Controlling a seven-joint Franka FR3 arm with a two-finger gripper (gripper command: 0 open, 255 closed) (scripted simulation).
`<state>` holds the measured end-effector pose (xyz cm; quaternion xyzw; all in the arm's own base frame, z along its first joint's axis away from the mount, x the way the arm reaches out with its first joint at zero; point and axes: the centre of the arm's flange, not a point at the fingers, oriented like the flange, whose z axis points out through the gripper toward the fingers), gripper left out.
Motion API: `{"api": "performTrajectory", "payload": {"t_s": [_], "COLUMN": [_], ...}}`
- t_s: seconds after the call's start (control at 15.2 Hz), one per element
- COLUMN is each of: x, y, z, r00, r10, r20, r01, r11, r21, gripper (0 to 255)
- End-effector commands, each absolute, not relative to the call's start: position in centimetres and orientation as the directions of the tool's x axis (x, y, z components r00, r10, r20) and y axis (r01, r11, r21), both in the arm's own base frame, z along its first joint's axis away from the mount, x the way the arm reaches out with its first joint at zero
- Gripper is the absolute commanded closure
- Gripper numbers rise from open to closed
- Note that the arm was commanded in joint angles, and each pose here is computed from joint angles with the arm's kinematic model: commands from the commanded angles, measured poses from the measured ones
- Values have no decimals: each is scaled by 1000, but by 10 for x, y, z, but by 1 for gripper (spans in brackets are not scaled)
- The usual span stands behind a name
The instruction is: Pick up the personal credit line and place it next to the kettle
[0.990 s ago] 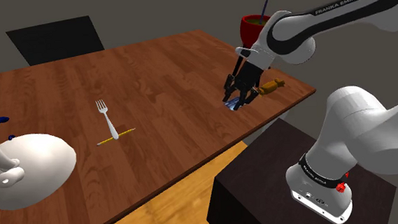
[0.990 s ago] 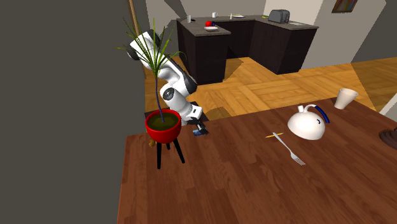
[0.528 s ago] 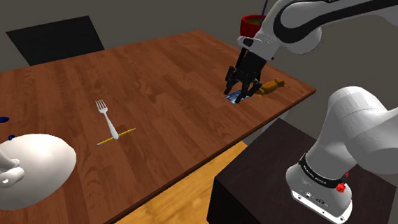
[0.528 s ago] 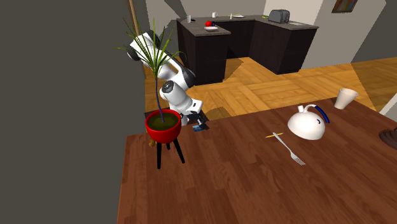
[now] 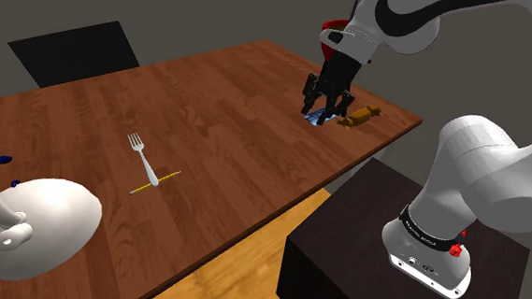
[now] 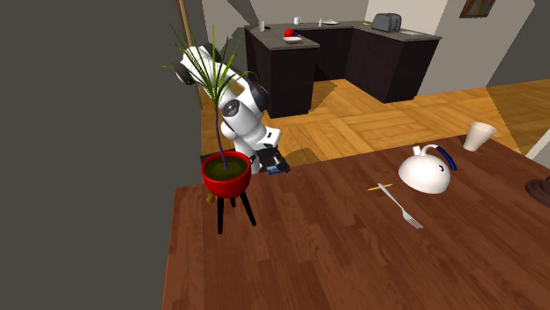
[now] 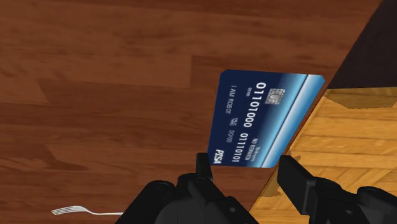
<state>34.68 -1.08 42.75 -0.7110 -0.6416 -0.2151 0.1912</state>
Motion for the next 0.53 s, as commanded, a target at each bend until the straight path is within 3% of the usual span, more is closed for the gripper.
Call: {"api": "performTrajectory", "payload": {"t_s": [0.0,0.46], "x": [347,347], "y": [-11,-11], "z": [439,476], "r00": [84,84], "r10": [830,830], "r20": [551,551], "r01": [995,995], "r11": [-103,-103], "r21": [4,4], "gripper": [255,255]}}
